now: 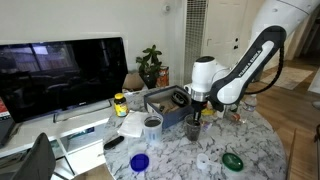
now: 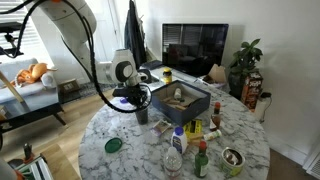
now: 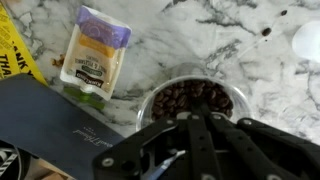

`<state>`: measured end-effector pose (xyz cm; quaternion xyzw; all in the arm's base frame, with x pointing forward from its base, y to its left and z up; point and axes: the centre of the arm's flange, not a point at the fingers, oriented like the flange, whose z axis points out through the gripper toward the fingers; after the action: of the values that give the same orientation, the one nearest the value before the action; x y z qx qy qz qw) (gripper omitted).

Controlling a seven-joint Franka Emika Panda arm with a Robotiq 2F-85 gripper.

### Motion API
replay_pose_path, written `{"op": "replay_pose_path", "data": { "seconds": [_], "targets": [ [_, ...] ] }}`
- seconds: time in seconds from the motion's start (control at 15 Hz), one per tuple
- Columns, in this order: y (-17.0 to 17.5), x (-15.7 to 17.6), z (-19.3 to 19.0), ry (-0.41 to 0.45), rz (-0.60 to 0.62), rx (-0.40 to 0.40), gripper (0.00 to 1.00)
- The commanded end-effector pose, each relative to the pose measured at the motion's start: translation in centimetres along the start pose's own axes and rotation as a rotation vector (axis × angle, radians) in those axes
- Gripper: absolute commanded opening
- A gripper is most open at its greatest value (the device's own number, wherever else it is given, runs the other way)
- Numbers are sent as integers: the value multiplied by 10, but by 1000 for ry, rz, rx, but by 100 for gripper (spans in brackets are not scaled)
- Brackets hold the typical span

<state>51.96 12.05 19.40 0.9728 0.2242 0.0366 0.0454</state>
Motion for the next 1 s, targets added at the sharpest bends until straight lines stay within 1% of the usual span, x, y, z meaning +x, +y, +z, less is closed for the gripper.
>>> {"op": "replay_pose_path", "data": {
  "seconds": [0.0,0.2,0.53,0.67,0.93],
  "targets": [
    [2,-2,-16,5,4,-32,0],
    [6,-3,-35,10,28,-46,0],
    [10,-7,-61,-9,89,-56,0],
    [8,-8,-59,-16,91,-53,0],
    [5,-8,-40,-23,76,-42,0]
  ]
}}
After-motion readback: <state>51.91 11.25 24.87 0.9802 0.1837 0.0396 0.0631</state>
